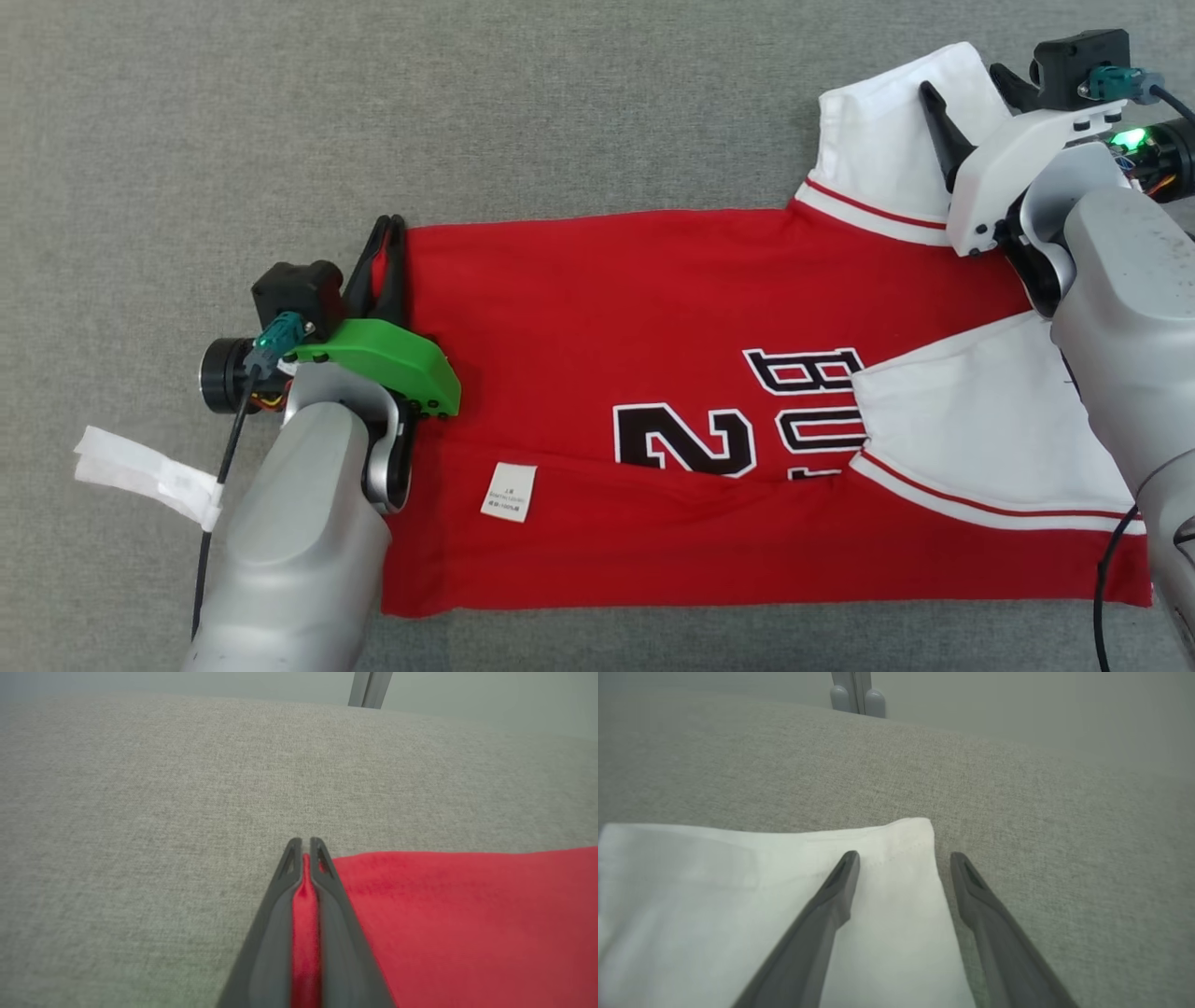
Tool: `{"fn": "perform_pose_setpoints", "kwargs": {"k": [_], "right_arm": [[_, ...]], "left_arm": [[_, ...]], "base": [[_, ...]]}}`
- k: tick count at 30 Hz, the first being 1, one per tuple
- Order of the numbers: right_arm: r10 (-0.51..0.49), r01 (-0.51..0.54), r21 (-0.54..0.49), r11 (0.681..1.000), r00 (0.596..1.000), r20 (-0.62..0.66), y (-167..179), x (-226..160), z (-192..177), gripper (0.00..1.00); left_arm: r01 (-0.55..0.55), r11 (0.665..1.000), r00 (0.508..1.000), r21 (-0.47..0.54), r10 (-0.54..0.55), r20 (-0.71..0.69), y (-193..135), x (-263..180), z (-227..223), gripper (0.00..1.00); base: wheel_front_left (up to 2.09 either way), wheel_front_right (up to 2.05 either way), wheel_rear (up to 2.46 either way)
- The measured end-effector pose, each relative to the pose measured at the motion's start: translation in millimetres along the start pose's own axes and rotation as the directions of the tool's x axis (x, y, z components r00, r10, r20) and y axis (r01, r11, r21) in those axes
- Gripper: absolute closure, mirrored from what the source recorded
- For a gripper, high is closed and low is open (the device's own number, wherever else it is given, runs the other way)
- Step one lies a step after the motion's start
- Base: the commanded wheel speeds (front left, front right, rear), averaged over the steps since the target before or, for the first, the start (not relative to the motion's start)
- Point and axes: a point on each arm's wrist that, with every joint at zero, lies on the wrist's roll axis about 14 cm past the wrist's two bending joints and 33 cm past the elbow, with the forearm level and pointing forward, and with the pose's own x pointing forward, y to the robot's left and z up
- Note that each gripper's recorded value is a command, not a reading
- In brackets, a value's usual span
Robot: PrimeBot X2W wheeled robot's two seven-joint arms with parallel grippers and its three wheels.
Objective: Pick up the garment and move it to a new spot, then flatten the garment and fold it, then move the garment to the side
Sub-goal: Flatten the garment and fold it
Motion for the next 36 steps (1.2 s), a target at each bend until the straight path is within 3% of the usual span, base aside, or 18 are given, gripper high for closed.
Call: {"fn": "perform_pose_setpoints", "kwargs": {"k": [1, 2, 3, 10, 17, 23, 29, 36], "right_arm": [[0.003, -0.003, -0.002, 1.000, 1.000, -0.015, 1, 2, -4, 0.12], [0.007, -0.007, -0.001, 1.000, 1.000, -0.029, 3, 4, -7, 0.46], [0.009, -0.008, 0.006, 1.000, 0.999, -0.038, 5, 6, -9, 1.00], [-0.018, 0.018, 0.014, 1.000, 0.999, 0.034, -5, 7, 2, 1.00], [-0.054, 0.048, 0.041, 0.998, 0.985, 0.161, -17, 5, 36, 1.00], [-0.060, 0.046, 0.047, 0.998, 0.930, 0.362, -21, -13, 102, 1.00], [-0.068, 0.037, 0.083, 0.996, 0.908, 0.413, -15, -44, 103, 1.00], [-0.117, 0.062, 0.160, 0.985, 0.926, 0.360, -18, -90, 54, 1.00]], "left_arm": [[-0.001, 1.000, 1.000, -0.003, 0.001, 0.003, 0, -1, 1, 1.00], [-0.002, 1.000, 1.000, -0.004, 0.003, 0.007, 0, -1, 2, 1.00], [-0.002, 1.000, 1.000, -0.006, 0.002, 0.009, 0, -2, 2, 1.00], [-0.010, 1.000, 1.000, -0.009, 0.011, 0.029, 0, -4, 8, 1.00], [-0.008, 1.000, 0.996, 0.002, 0.008, 0.093, -2, 0, 29, 1.00], [0.010, 1.000, 0.981, 0.025, -0.015, 0.195, -6, -4, 64, 1.00], [0.035, 0.999, 0.972, 0.037, -0.042, 0.232, -11, -20, 73, 1.00], [0.063, 0.997, 0.978, 0.037, -0.069, 0.197, -20, -47, 53, 1.00]], "base": [[0.00, 0.00, 0.00], [0.00, 0.00, 0.00], [0.00, 0.00, 0.00], [0.00, 0.00, 0.00], [0.00, 0.00, 0.00], [0.00, 0.00, 0.00], [0.00, 0.00, 0.00], [0.00, 0.00, 0.00]]}}
